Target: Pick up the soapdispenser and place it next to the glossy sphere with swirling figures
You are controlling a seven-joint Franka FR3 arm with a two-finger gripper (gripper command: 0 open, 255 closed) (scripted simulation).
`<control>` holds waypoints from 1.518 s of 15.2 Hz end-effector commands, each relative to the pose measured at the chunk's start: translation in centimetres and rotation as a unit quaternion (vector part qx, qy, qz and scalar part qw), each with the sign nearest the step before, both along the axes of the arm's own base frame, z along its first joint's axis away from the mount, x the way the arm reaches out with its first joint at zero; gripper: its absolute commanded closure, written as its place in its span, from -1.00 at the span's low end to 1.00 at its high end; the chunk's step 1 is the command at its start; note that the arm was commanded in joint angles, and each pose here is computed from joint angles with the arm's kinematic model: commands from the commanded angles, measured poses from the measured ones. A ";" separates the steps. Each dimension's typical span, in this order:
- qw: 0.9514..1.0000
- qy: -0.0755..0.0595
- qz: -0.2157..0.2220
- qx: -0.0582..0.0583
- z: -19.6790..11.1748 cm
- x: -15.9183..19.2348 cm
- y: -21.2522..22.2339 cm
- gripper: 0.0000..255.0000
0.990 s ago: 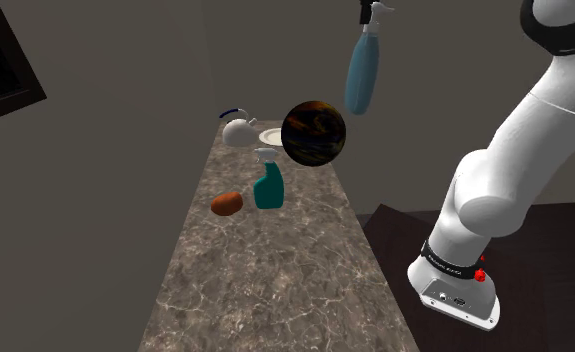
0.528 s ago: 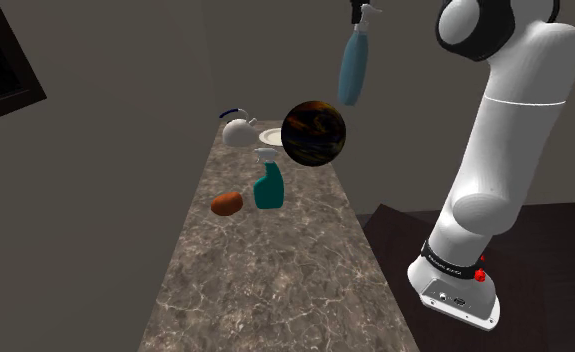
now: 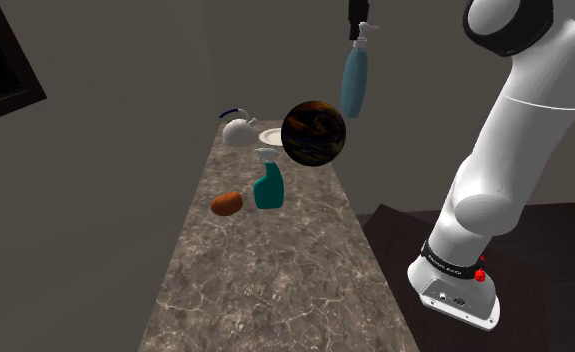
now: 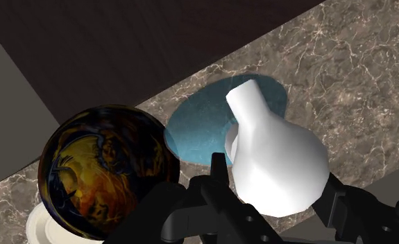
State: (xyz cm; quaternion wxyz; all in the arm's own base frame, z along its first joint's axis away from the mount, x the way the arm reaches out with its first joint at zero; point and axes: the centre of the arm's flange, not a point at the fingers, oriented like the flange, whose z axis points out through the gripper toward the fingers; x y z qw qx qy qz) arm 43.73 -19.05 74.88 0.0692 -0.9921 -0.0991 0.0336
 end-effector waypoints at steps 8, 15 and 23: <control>1.000 0.000 0.000 0.000 -4.8 0.0 0.1 1.00; 1.000 0.000 0.000 0.000 -8.5 0.0 0.1 1.00; 1.000 0.000 0.000 0.000 -12.7 0.0 0.1 1.00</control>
